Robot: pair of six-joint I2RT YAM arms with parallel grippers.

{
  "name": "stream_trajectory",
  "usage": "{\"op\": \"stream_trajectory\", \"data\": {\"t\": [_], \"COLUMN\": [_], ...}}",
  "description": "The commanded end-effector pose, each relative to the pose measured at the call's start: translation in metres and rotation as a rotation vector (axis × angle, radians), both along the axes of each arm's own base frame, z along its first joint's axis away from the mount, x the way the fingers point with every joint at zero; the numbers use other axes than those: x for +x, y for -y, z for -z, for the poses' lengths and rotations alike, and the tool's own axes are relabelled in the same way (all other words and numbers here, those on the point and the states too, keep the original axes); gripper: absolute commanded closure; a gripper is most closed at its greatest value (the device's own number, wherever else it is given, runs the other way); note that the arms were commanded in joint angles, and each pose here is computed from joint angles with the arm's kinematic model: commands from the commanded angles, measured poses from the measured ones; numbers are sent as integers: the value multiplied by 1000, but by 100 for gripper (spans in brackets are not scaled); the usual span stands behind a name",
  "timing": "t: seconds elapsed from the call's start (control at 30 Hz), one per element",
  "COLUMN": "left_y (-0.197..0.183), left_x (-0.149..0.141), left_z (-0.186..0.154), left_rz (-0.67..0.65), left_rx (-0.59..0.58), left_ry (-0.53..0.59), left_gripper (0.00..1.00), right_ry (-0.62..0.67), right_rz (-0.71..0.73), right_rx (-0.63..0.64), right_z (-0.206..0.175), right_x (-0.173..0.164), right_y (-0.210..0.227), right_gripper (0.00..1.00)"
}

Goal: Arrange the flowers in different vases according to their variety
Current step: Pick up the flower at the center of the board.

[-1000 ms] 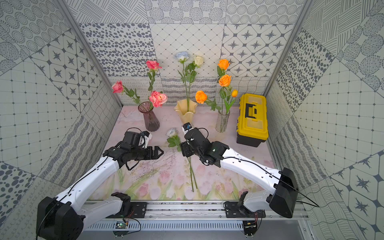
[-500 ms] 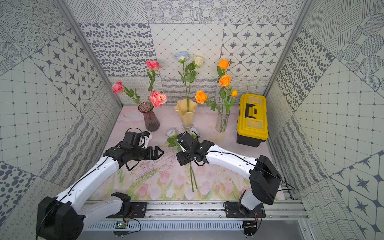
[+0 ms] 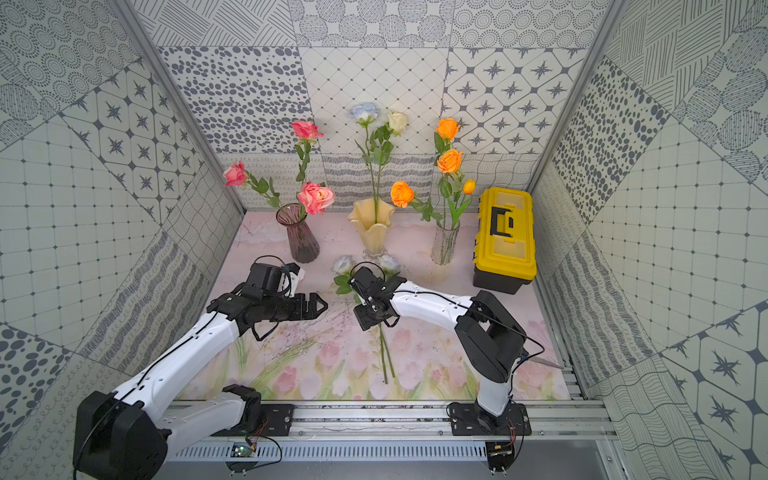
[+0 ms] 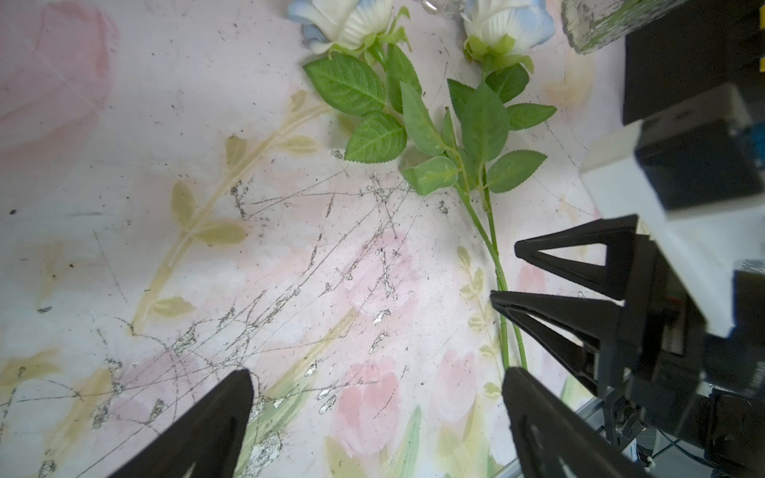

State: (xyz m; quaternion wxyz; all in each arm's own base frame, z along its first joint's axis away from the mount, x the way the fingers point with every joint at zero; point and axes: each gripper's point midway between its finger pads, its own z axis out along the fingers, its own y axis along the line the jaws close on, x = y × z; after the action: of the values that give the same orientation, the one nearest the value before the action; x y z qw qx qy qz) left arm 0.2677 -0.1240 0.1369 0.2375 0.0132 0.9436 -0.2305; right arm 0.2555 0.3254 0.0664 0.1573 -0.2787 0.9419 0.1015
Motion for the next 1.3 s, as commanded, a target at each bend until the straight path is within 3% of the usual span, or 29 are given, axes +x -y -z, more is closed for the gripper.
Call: {"op": "stream_trajectory", "data": {"t": [0.0,0.8,0.93,1.2,1.27], "left_y": [3,3,3,3,3], "left_x": [-1,-1,-1,-1,-1], "left_z": [-1,0,-1,-1,-1], "left_rz": [19,21,19,20,20], "left_rx": [-9,-9,-8,-8,-8], "left_ry": [-5,-7,-7,-4,-4], "left_gripper": [1,1,1,1,1], "right_ry": [39,-5,-4,17,27], "right_rz": [-5,0,8,27,33], "right_rx": [-20,-90,-98,-95,-85], "right_z": [-3,32,35,27,22], "right_x": [13,21,22,24,24], "right_y": [-3,-2,-1,3,3], "right_gripper": [47,54,64,99,100]}}
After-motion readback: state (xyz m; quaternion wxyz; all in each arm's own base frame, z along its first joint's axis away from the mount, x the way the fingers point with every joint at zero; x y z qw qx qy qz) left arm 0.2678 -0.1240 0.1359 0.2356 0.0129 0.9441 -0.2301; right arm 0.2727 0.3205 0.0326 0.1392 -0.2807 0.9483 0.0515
